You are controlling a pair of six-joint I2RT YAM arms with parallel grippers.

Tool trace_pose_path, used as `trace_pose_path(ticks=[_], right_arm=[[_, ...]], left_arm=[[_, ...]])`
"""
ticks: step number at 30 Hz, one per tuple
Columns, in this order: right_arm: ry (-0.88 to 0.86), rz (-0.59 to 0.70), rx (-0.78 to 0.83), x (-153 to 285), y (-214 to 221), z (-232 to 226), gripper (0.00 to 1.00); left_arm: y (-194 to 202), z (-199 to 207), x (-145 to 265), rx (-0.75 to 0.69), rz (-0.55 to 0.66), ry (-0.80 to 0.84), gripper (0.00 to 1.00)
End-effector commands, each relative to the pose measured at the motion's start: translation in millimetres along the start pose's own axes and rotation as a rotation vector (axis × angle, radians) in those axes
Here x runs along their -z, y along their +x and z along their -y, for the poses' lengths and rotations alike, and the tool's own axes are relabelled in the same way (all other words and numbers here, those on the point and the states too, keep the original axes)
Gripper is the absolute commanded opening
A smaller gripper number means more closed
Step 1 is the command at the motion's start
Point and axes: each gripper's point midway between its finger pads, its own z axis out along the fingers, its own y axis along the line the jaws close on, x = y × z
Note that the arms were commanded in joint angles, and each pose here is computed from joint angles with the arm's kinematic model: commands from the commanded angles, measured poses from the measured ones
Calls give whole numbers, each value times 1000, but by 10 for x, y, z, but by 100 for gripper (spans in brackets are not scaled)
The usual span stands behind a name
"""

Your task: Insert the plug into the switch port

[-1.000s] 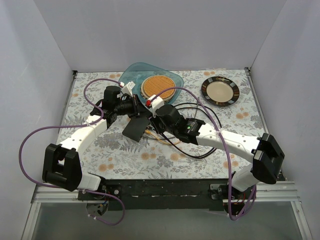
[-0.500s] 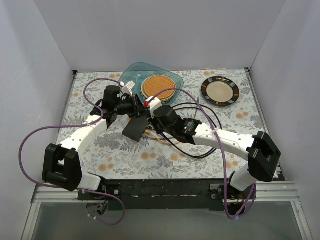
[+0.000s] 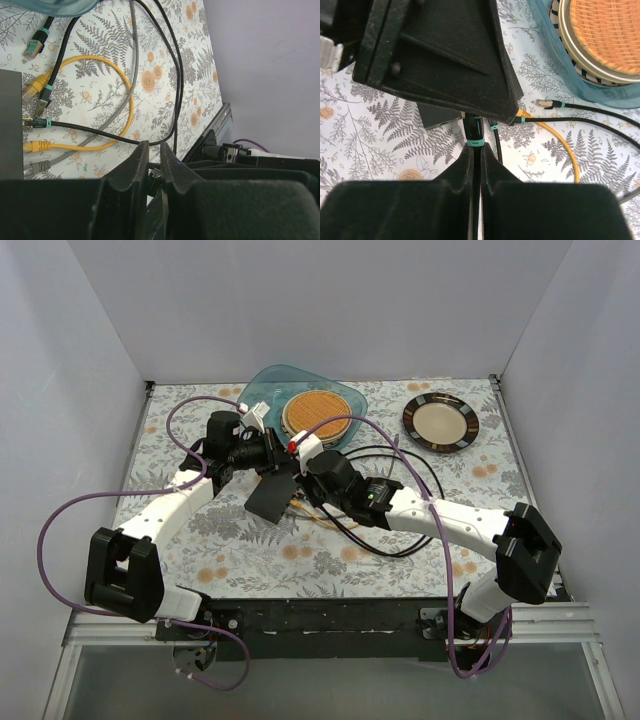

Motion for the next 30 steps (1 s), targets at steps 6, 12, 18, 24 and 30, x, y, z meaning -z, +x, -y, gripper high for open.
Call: trace_pose_path(ticks=[6, 12, 18, 24, 30], right_arm=[[27, 101, -37, 36, -303, 36, 1], [50, 84, -18, 80, -195, 105, 1], [77, 52, -8, 143, -3, 221, 1], [83, 7, -11, 103, 187, 361, 1], [7, -82, -43, -159, 442, 527, 1]], left_arm=[[-129, 191, 90, -53, 40, 38, 3], [-200, -88, 96, -102, 101, -93, 95], [-342, -646, 204, -49, 193, -298, 98], [-399, -968, 206, -6, 227, -375, 98], [-476, -1149, 202, -10, 261, -441, 98]])
